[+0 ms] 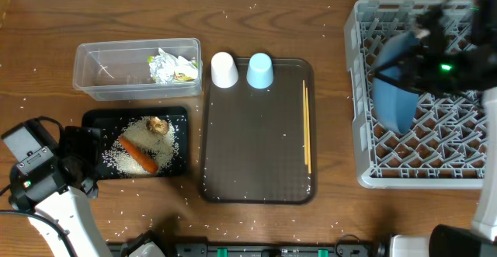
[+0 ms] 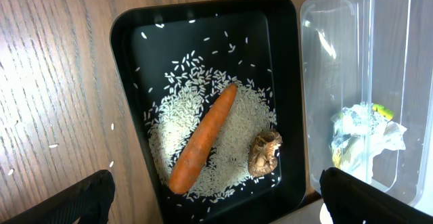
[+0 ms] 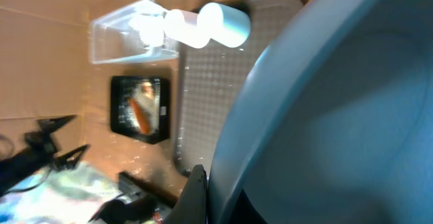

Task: Sort waste into correct bins and load items into the dishwasher rack
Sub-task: 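Hold the plate upright between the rack tines with the right gripper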

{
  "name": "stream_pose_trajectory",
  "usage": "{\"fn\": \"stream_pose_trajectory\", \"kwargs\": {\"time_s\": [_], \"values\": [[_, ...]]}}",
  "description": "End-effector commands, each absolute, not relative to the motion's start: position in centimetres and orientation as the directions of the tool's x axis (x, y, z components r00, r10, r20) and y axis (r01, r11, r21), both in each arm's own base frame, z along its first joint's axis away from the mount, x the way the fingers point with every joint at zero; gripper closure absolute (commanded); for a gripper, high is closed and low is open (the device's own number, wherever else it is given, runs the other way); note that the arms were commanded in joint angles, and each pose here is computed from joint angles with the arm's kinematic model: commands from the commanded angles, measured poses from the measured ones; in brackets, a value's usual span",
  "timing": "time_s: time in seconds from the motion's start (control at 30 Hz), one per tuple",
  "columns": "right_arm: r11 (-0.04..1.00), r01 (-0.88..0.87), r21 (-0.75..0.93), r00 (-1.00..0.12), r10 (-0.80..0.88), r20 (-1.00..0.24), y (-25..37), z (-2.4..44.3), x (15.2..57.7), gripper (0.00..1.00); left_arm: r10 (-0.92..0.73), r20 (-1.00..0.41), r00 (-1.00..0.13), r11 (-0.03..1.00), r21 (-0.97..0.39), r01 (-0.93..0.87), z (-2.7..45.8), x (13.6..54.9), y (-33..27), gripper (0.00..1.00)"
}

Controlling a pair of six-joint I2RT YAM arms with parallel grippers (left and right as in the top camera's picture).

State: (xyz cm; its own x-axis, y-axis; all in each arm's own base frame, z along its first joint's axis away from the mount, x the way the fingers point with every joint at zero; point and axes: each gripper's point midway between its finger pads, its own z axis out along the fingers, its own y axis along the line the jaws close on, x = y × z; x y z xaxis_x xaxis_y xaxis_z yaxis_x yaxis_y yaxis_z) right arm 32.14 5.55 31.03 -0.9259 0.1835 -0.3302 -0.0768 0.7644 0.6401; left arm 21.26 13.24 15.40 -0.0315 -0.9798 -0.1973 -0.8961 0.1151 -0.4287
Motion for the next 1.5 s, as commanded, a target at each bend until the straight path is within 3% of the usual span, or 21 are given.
{"fn": "stream_pose_trajectory", "kwargs": {"time_s": [0.0,0.27,0.43,0.6,0.87,1.13,1.47], "values": [[0.648,-0.262,0.715,-0.884,0.135,-0.447,5.1,32.7,31.3,0.99,-0.975,-0.22,-0.033,0.126,-0.423,-0.897,15.8,21.2,13.6,0.02],[0.552,-0.184,0.814,-0.864,0.304,-0.402,-0.1,28.5,30.4,0.99,-0.975,-0.22,-0.033,0.126,-0.423,-0.897,15.8,21.2,13.6,0.02],[0.477,-0.176,0.861,-0.767,0.482,-0.423,-4.5,28.1,29.9,0.99,-0.975,-0.22,-0.033,0.126,-0.423,-0.897,15.8,21.2,13.6,0.02],[0.489,-0.101,0.867,-0.72,0.565,-0.402,-7.7,27.4,29.0,0.99,-0.975,-0.22,-0.033,0.126,-0.423,-0.897,15.8,21.2,13.6,0.02],[0.515,-0.077,0.854,-0.72,0.563,-0.405,-8.4,26.8,28.8,0.99,-0.975,-0.22,-0.033,0.126,-0.423,-0.897,15.8,21.2,13.6,0.02],[0.467,-0.185,0.865,-0.676,0.578,-0.457,-7.8,28.9,29.7,0.99,-0.975,-0.22,-0.033,0.126,-0.423,-0.897,15.8,21.2,13.6,0.02],[0.486,-0.337,0.806,-0.718,0.421,-0.554,-3.6,28.6,32.0,0.99,-0.975,-0.22,-0.033,0.126,-0.423,-0.897,15.8,21.2,13.6,0.02]]}}
